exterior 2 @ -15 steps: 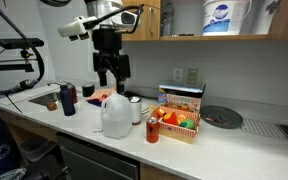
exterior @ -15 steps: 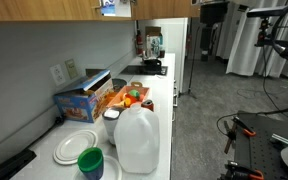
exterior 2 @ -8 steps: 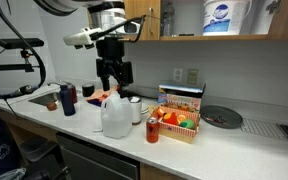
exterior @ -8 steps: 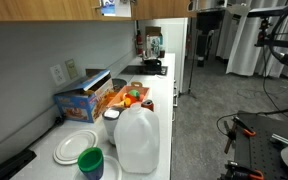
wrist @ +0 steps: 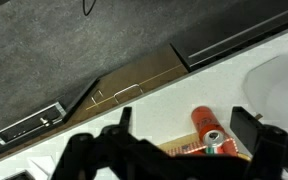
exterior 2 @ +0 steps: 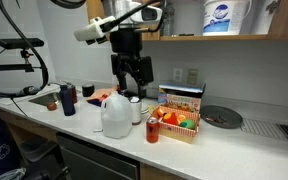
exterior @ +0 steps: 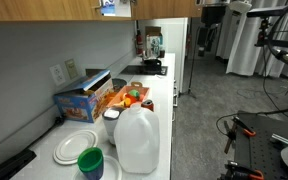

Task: Close the open upper cabinet door.

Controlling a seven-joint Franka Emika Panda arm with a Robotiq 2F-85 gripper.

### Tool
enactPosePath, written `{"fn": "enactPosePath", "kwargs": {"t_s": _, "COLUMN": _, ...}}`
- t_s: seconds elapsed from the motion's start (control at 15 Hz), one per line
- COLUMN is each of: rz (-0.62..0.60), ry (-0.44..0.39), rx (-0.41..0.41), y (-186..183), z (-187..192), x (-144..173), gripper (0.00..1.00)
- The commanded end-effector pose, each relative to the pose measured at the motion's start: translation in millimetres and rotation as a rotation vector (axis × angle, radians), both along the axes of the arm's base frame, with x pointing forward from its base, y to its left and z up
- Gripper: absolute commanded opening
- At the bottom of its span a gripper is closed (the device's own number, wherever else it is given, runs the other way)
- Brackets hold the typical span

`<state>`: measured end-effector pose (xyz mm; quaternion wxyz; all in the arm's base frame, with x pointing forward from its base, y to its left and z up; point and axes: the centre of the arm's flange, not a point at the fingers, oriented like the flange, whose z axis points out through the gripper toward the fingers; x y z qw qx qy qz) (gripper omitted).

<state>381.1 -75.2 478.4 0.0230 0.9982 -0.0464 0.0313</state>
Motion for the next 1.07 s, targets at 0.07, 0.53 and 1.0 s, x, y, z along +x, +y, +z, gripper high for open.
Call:
{"fn": "enactPosePath", "kwargs": {"t_s": 0.07, "rz": -0.057, "ry": -0.105, "rx": -0.020, "y": -46.6, "z": 41.5, "x": 0.9, "gripper": 1.00}}
{"fn": "enactPosePath", "kwargs": {"t_s": 0.53, "rz": -0.197, "ry": -0.250, "rx": -0.039, "y": -108.5, "z": 98.5, "x": 2.9, "gripper": 1.00}}
{"fn": "enactPosePath", "kwargs": {"t_s": 1.0, "rz": -0.307, "ry": -0.326, "rx": -0.099, "y": -171.5, "z": 136.6, "x": -9.9, "gripper": 1.00}}
